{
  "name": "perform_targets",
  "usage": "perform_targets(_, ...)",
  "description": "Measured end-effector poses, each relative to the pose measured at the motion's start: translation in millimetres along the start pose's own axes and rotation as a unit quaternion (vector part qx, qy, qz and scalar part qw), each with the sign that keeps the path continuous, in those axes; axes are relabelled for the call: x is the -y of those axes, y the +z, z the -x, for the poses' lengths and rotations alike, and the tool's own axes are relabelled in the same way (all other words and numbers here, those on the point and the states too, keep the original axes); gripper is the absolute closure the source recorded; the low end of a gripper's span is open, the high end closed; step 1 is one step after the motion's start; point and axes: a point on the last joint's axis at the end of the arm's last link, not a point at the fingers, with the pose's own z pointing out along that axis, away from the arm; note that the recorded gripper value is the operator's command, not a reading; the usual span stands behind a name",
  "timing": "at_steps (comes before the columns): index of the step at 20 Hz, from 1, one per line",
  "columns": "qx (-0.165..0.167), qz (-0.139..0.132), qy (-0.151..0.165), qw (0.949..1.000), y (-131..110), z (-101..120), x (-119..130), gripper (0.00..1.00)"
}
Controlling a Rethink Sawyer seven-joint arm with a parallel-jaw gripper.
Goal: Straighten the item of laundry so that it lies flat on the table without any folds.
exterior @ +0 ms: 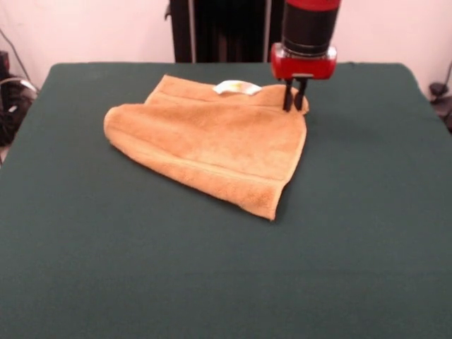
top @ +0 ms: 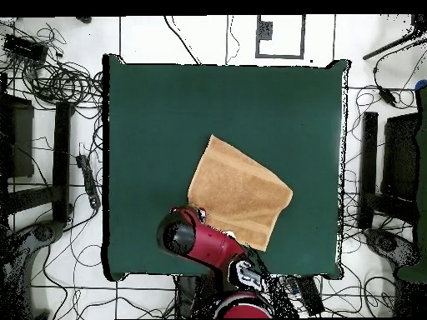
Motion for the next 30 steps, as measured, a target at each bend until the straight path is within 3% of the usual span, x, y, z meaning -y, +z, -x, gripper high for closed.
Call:
perform_targets(8, -0.004, -0.008, 0.011, 0.9999, 3.2, -4.5, -22.0, 1.00)
perform_targets(19, -0.003, -0.008, 0.025, 0.9996, 3.1, -1.0, -23.1, 1.00)
perform_targets(30, 0.012, -0.008, 0.036, 0.9993, -10.0, 8.6, -44.1, 1.00)
